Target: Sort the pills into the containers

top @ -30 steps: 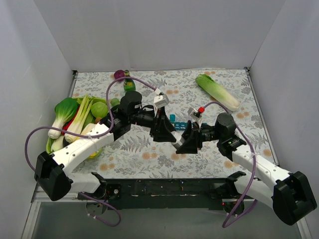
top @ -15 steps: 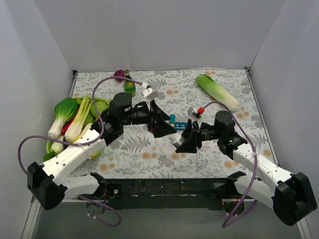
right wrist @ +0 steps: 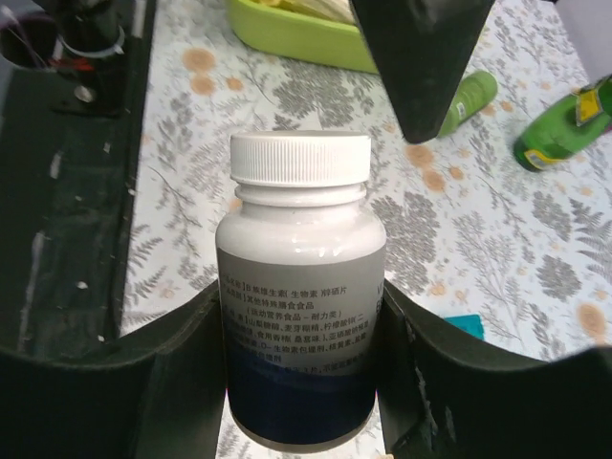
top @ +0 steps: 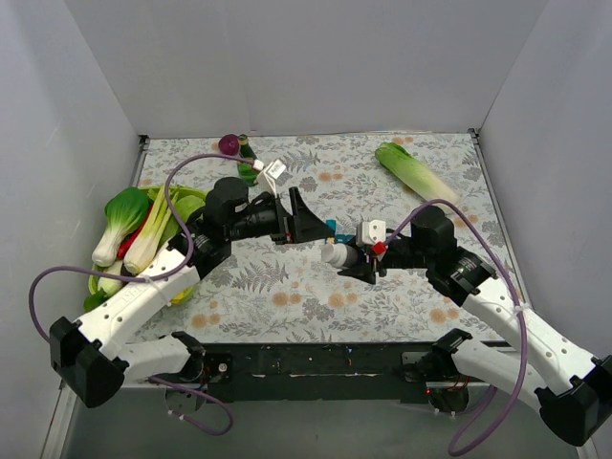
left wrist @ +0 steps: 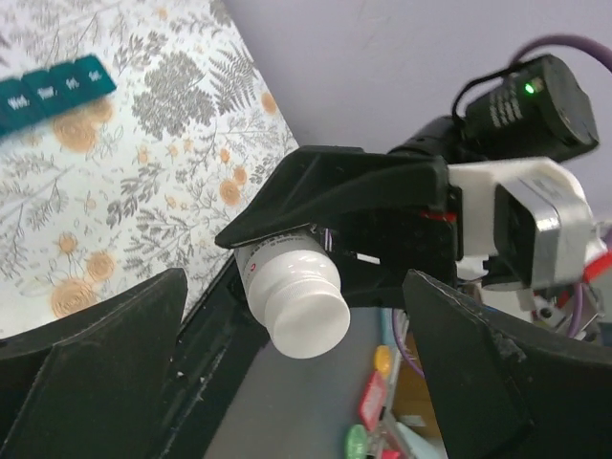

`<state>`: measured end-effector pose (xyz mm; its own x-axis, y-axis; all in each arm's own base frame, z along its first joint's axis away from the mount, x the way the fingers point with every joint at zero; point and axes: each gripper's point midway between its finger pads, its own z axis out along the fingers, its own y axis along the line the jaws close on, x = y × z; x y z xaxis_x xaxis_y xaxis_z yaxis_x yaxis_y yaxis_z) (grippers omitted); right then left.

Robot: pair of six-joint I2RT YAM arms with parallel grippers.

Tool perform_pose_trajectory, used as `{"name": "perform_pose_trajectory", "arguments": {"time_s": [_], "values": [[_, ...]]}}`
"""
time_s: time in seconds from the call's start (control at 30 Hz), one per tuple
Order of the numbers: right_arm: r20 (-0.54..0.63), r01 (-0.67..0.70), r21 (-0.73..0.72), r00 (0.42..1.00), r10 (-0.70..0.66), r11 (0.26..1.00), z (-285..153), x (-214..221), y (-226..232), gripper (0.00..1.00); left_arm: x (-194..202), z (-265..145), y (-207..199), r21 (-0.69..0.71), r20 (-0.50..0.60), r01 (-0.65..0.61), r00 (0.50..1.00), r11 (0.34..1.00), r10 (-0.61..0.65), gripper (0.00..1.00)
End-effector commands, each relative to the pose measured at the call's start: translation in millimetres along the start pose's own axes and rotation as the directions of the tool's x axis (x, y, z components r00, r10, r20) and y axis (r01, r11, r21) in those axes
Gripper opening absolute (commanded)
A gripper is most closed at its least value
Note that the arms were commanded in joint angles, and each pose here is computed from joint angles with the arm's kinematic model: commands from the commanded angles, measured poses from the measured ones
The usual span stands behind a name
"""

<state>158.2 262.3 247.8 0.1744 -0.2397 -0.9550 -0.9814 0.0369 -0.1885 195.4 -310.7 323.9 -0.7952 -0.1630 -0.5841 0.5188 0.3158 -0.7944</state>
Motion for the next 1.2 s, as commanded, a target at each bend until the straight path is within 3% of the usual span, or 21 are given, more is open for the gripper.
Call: {"name": "perform_pose_trajectory", "arguments": {"time_s": [0.0, 0.07, 0.27, 0.43, 0.7, 0.93, 1.17], "values": [[-0.097, 0.188, 0.099, 0.979, -0.179, 0.977, -6, 3, -24, 0.01, 7, 6, 6, -0.056, -0.040, 0.177, 0.983, 0.983, -0.179, 0.95], [-0.105, 0.190, 0.107, 0.978, -0.179, 0.976, -5, 4, -27, 0.01, 11, 11, 14, -0.093, -0.052, 0.196, 0.978, 0.976, -0.201, 0.85], [-0.107, 0.149, 0.113, 0.985, -0.137, 0.982, -3, 9, -27, 0.01, 25, 21, 23, -0.184, -0.082, 0.188, 0.975, 0.965, -0.206, 0.81], [-0.105, 0.116, 0.108, 0.989, -0.104, 0.987, -1, 12, -25, 0.01, 29, 26, 27, -0.210, -0.074, 0.187, 0.976, 0.960, -0.206, 0.69], [-0.088, 0.068, 0.083, 0.994, -0.061, 0.994, 2, 12, -19, 0.01, 36, 30, 26, -0.185, -0.119, 0.172, 0.973, 0.968, -0.196, 0.40], [-0.004, -0.139, -0.021, 0.990, 0.139, 0.990, 10, 3, 1, 0.01, 49, 25, 10, -0.004, -0.182, 0.031, 0.983, 1.000, -0.031, 0.23], [0.051, -0.401, -0.158, 0.909, 0.413, 0.902, 12, -3, 23, 0.01, 56, 13, -17, 0.236, -0.183, -0.200, 0.952, 0.951, 0.246, 0.21]]}}
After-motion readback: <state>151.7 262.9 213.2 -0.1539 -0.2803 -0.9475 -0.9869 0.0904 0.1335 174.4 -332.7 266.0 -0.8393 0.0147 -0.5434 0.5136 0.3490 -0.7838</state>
